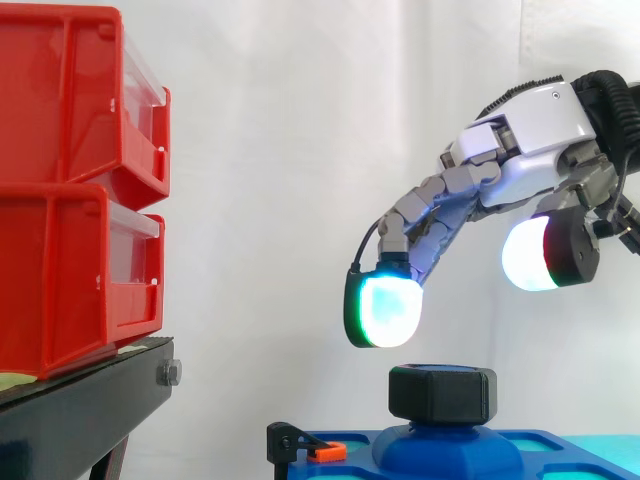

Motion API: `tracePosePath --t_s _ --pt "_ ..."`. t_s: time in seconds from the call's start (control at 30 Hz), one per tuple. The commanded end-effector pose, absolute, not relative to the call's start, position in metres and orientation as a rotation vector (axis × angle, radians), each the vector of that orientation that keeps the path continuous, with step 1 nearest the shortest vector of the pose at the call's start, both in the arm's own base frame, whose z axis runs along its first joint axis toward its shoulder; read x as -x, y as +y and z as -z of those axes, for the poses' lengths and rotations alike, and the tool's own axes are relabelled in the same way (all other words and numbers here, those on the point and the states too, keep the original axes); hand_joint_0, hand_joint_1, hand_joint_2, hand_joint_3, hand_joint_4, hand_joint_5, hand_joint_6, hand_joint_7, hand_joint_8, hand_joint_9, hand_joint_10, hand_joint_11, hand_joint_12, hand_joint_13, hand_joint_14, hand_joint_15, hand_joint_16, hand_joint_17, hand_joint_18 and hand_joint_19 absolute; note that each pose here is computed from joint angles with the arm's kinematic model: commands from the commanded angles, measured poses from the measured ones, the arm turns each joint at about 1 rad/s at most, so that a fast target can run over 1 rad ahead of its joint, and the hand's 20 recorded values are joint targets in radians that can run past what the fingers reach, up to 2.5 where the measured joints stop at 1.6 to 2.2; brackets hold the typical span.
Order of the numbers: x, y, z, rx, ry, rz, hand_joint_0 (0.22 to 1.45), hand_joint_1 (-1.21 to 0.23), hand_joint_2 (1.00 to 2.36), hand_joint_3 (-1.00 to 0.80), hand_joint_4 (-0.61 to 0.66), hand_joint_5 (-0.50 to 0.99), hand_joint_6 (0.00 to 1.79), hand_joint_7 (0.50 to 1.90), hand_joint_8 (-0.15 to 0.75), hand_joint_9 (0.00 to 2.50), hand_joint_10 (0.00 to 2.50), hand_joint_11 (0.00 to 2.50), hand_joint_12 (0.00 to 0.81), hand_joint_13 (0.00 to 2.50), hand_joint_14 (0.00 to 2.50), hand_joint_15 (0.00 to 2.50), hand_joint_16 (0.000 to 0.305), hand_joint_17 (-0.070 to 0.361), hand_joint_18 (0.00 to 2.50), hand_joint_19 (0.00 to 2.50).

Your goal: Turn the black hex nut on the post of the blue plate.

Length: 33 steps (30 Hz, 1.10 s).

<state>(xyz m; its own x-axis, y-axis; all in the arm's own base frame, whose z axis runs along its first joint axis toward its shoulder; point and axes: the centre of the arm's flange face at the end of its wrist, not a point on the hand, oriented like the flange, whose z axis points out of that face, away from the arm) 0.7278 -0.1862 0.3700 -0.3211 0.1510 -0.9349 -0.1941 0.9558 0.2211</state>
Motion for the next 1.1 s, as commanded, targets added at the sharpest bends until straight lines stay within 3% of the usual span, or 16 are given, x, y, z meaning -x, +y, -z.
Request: tracePosePath --t_s 0.0,0.1,0.47,1.07 --pt "-0.736 -0.179 -0.364 -0.001 1.829 -0.375 0.49 -0.46 1.0 -0.5 0.18 -0.17 0.5 0.88 0.196 0.55 0.01 0.23 0.296 0.63 0.01 0.34 0.026 0.059 0.14 0.37" --pt "-0.741 -0.169 -0.346 -0.024 1.819 -0.398 0.49 -0.45 1.0 -0.5 0.18 -0.17 0.5 0.88 0.195 0.55 0.01 0.22 0.295 0.63 0.01 0.34 0.026 0.059 0.14 0.37" --pt "-0.746 -0.142 -0.324 -0.038 1.835 -0.419 0.49 -0.45 1.0 -0.5 0.18 -0.17 0.5 0.88 0.195 0.55 0.01 0.22 0.295 0.63 0.01 0.35 0.026 0.059 0.14 0.37" --pt "-0.741 -0.14 -0.32 -0.027 1.877 -0.413 0.49 -0.45 1.0 -0.5 0.19 -0.16 0.5 0.88 0.198 0.56 0.01 0.22 0.294 0.63 0.01 0.35 0.026 0.058 0.14 0.37"
